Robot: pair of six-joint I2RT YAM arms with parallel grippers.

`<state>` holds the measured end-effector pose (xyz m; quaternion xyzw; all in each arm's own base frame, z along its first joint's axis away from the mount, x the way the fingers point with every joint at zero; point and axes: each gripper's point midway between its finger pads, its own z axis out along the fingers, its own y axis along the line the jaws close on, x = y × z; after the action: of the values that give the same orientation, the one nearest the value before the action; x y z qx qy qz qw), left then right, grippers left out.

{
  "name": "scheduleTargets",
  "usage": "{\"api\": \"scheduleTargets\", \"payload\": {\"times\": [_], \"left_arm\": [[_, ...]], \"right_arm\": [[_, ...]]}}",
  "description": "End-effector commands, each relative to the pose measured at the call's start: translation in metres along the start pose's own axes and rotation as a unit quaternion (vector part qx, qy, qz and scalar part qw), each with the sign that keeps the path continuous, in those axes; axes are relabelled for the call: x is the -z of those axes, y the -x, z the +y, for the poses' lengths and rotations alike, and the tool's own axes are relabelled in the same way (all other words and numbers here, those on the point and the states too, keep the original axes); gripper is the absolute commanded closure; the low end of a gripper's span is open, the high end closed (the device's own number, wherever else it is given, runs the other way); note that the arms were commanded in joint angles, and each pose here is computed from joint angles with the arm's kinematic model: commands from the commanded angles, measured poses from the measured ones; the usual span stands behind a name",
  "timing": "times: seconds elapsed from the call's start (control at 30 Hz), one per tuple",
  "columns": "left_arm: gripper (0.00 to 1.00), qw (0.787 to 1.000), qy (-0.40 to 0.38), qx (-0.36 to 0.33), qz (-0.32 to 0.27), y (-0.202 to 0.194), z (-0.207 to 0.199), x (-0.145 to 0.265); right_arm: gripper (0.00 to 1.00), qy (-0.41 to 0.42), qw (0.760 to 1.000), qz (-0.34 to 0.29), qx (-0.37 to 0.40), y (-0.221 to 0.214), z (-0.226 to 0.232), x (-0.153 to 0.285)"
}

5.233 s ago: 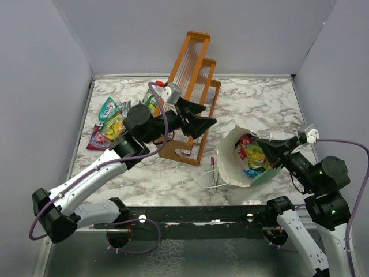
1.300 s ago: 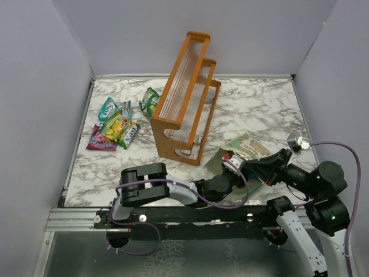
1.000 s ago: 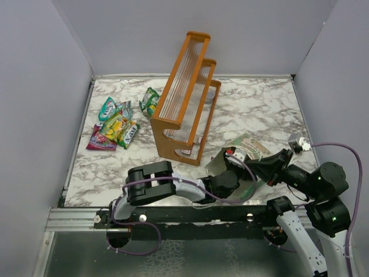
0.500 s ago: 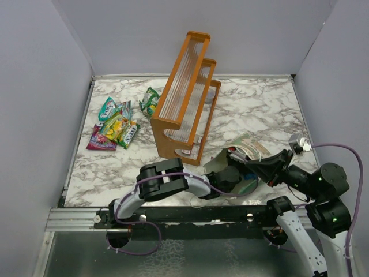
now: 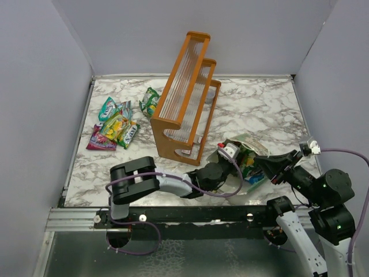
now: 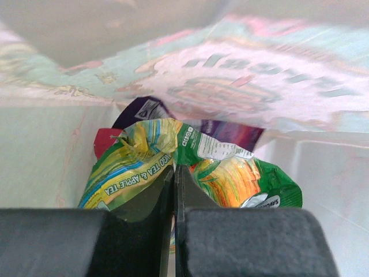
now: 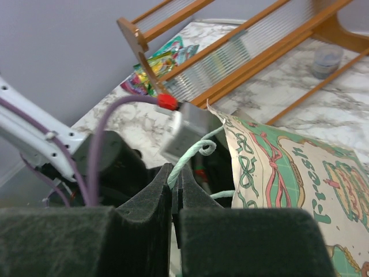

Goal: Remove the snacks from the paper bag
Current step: Take out the snack from the paper bag.

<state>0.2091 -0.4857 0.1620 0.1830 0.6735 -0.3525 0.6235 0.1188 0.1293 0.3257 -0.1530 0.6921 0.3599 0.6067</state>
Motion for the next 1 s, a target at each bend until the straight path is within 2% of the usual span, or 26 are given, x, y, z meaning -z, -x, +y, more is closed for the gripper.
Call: {"api": "scheduleTargets", "payload": {"times": [0.0, 0.2, 0.37, 0.7, 0.87, 0.97], "left_arm": [[0.98, 0.994, -0.098, 0.054, -0.019, 0.044, -0.036, 0.019], [0.99, 0.985, -0.163, 0.057, 0.012, 0.071, -0.053, 0.051], [1.0, 0.979, -0.196, 0.061, 0.001, 0.108, -0.054, 0.083], [1.0, 0.981, -0.19, 0.017, 0.03, 0.177, -0.04, 0.129], [1.0, 0.964, -0.262, -0.031, -0.012, 0.237, -0.055, 0.164], [1.0, 0.971, -0.222, -0.068, -0.061, 0.281, -0.039, 0.17]], "right_arm": [[0.98, -0.074, 0.997, -0.035, 0.005, 0.01, -0.024, 0.006], [0.98, -0.106, 0.993, -0.041, 0.002, 0.011, -0.037, 0.005], [0.98, -0.114, 0.993, -0.04, -0.001, 0.008, -0.041, 0.003], [0.98, -0.138, 0.989, -0.044, -0.011, 0.006, -0.051, 0.003], [0.98, -0.143, 0.989, -0.045, -0.015, 0.004, -0.053, 0.003], [0.98, -0.142, 0.989, -0.037, -0.016, 0.001, -0.054, 0.001]]}}
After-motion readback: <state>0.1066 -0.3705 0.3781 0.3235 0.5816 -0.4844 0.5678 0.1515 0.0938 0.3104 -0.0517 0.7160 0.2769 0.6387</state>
